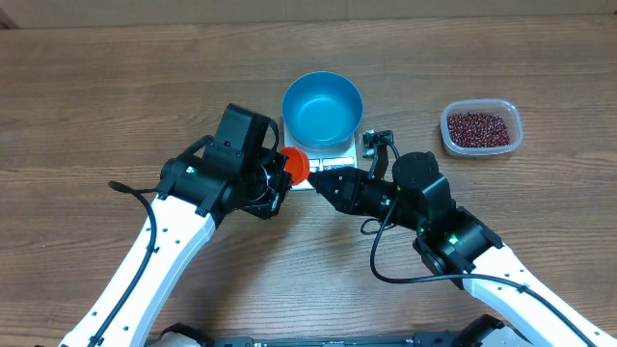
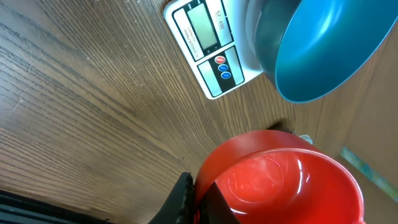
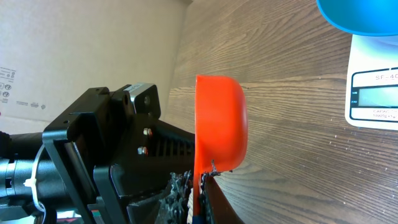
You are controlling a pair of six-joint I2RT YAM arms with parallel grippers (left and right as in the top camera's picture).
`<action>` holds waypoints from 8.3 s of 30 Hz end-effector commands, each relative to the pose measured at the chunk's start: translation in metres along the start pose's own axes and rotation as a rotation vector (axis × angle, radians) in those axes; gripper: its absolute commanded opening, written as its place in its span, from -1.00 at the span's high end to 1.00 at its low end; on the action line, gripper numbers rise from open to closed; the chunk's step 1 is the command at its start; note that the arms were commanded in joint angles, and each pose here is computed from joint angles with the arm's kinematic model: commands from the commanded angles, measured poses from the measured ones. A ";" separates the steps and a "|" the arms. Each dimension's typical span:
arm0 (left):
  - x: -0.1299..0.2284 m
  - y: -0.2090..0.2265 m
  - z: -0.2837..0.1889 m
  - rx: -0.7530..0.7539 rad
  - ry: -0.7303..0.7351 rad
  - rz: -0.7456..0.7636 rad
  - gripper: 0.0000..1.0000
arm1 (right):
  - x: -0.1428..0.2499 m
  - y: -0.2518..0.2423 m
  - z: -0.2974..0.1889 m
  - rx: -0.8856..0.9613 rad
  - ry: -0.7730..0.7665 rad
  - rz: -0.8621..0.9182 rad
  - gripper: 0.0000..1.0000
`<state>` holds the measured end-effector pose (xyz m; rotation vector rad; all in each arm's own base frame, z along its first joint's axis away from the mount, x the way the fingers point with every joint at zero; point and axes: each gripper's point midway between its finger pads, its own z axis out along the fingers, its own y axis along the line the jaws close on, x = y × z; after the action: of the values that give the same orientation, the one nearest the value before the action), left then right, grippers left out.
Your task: Scoop item into bowl and weigh 150g on scale
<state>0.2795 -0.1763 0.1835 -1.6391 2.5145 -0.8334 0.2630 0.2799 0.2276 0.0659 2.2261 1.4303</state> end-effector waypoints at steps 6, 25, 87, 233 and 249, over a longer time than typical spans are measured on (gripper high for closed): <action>0.018 -0.001 -0.004 0.008 0.063 0.083 0.91 | 0.000 0.010 0.001 -0.033 0.001 -0.018 0.76; 0.022 -0.001 -0.004 0.010 0.089 0.153 0.92 | 0.002 0.007 0.001 -0.024 0.007 -0.020 0.69; -0.003 0.012 -0.004 -0.049 -0.050 0.154 0.91 | 0.015 0.005 0.001 -0.022 0.079 0.107 0.32; 0.013 -0.046 0.116 0.037 -0.227 0.459 0.92 | -0.081 -0.075 -0.200 0.554 -0.561 -0.218 0.92; -0.001 -0.038 -0.046 -0.037 -0.520 1.510 0.92 | -0.082 -0.094 -0.188 0.595 -0.505 -0.178 0.92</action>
<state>0.3014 -0.1823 0.2173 -0.0662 2.4572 -0.2785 0.2714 0.0585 0.2384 0.3703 2.0754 0.5649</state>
